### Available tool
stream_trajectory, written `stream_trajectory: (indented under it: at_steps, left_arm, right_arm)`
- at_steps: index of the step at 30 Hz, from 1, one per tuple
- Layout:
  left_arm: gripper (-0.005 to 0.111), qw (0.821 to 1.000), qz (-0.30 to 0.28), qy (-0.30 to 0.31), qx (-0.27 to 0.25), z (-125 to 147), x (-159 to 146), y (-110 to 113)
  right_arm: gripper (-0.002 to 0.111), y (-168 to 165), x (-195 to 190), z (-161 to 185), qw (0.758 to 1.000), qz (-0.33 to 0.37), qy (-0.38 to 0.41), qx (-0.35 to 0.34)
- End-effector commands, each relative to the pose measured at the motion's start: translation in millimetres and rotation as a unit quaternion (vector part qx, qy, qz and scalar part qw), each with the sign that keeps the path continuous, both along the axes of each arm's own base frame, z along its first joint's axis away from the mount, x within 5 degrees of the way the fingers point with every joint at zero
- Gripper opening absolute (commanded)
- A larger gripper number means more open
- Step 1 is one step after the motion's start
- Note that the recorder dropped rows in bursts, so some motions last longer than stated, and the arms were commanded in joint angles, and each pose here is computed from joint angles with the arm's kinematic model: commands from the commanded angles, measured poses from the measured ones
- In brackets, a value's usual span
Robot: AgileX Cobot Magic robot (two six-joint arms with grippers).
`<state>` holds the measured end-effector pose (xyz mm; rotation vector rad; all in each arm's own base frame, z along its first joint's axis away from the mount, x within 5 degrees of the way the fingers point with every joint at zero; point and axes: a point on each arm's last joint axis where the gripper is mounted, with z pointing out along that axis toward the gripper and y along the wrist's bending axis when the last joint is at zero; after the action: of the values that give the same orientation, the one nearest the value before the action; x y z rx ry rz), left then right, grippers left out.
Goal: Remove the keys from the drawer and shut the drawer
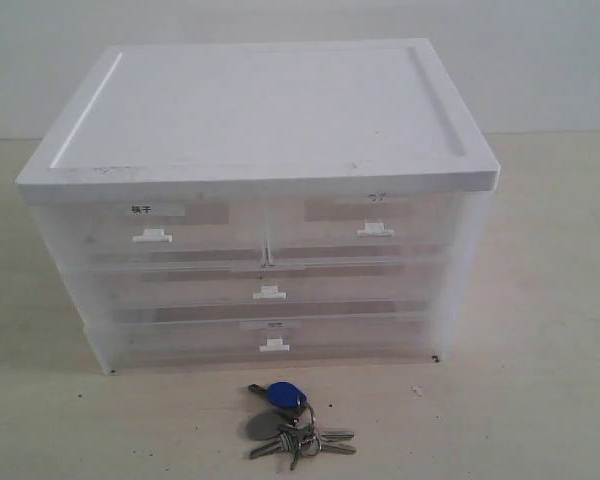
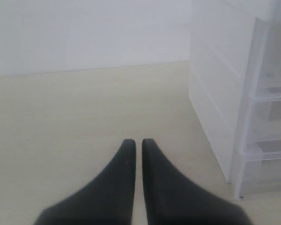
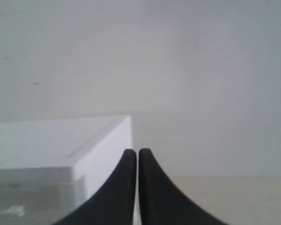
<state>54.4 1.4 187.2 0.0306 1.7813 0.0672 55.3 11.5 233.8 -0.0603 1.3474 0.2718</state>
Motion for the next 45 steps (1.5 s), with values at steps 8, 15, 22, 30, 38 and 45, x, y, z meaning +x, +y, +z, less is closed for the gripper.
stream_trajectory:
  at_steps: [8,15,22,30,38,45]
  left_arm:
    - [0.004,1.000,0.002,0.001,-0.003,-1,0,0]
    - [0.004,1.000,0.002,0.001,-0.003,-1,0,0]
    - [0.004,1.000,0.002,0.001,-0.003,-1,0,0]
    - [0.004,1.000,0.002,0.001,-0.003,-1,0,0]
    - [0.004,1.000,0.002,0.001,-0.003,-1,0,0]
    - [0.004,1.000,0.002,0.001,-0.003,-1,0,0]
  right_arm:
    - [0.000,-16,3,-18,0.987,-0.144,0.058,-0.032]
    - [0.000,-16,2,-30,0.978,-0.145,0.114,-0.099]
    - [0.000,-16,0,-45,0.962,-0.134,0.191,-0.145]
    - [0.000,-16,-1,-49,0.956,-0.132,0.214,-0.150]
    - [0.000,-13,-1,-50,0.959,-0.102,0.212,-0.156]
    - [0.000,-12,-1,-50,0.960,-0.098,0.211,-0.155]
